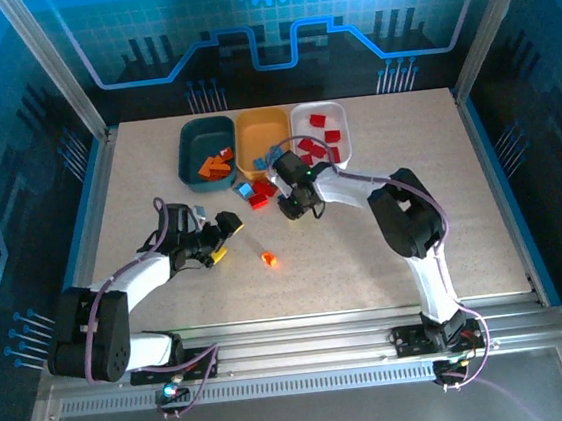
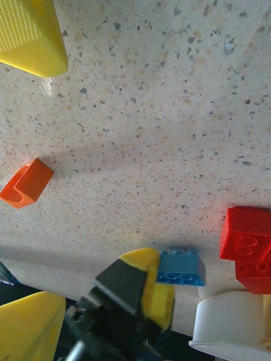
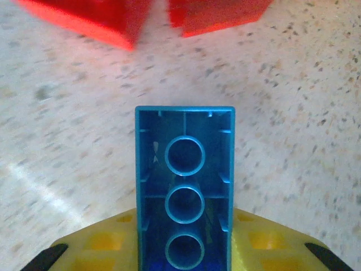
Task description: Sort the legos into containers by color
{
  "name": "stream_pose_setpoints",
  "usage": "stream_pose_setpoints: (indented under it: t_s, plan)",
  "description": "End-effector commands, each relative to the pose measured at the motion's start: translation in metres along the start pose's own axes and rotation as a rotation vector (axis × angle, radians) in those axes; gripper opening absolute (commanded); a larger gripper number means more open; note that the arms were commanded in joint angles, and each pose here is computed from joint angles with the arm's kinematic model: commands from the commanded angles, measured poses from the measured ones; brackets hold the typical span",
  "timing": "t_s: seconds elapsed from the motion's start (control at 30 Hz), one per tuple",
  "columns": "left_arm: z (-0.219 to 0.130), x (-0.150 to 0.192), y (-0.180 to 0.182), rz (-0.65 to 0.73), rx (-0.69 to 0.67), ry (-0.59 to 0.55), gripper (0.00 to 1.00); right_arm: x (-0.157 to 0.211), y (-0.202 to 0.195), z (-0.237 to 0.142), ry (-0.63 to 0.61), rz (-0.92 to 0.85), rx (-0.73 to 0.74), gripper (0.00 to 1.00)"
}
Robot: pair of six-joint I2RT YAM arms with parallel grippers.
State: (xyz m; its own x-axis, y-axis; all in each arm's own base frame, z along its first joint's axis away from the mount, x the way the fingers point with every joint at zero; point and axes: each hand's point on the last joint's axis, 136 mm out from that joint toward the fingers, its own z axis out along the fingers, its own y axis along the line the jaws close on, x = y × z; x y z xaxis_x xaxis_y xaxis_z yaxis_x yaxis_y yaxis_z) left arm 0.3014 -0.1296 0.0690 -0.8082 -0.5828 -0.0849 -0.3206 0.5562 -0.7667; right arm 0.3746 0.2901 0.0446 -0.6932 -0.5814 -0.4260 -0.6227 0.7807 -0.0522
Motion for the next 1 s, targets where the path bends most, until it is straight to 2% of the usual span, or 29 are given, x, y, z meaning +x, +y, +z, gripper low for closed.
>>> stream_pose_setpoints:
  t_s: [0.0, 0.13, 0.43, 0.47, 0.53, 0.6, 0.7, 0.8, 0.87, 0.97]
  plan:
    - [-0.002, 0.006, 0.000, 0.007, 0.007, 0.015, 0.99, -0.034, 0.004, -0.048, -0.156, 0.011, -0.006, 0.26]
    - [0.000, 0.006, 0.001, 0.004, 0.006, 0.017, 0.99, -0.061, -0.017, -0.065, -0.217, 0.043, 0.036, 0.28]
    - [-0.002, 0.010, 0.004, 0.014, -0.014, 0.035, 0.99, -0.135, -0.074, -0.023, -0.229, 0.105, 0.132, 0.30]
    - [-0.003, 0.010, 0.003, 0.020, -0.015, 0.034, 0.99, -0.140, -0.080, -0.018, -0.230, 0.116, 0.143, 0.34]
    - [-0.005, 0.010, 0.003, 0.025, -0.016, 0.030, 0.99, -0.153, -0.084, -0.019, -0.248, 0.122, 0.129, 0.61]
    - [-0.006, 0.009, 0.001, 0.036, -0.014, 0.028, 0.99, -0.159, -0.079, -0.016, -0.259, 0.106, 0.117, 0.71]
    - [-0.006, 0.007, -0.002, 0.044, -0.012, 0.026, 0.99, -0.168, -0.069, -0.046, -0.323, 0.104, 0.117, 0.76]
    - [-0.005, 0.005, -0.003, 0.039, -0.005, 0.020, 0.99, -0.156, -0.057, -0.070, -0.349, 0.191, 0.127, 0.80]
    - [-0.002, 0.003, -0.001, 0.029, -0.005, 0.013, 0.99, -0.136, -0.044, -0.074, -0.336, 0.278, 0.121, 0.85]
    - [0.001, 0.002, 0.003, 0.008, -0.012, 0.003, 0.99, -0.104, -0.017, -0.056, -0.279, 0.369, 0.102, 0.89]
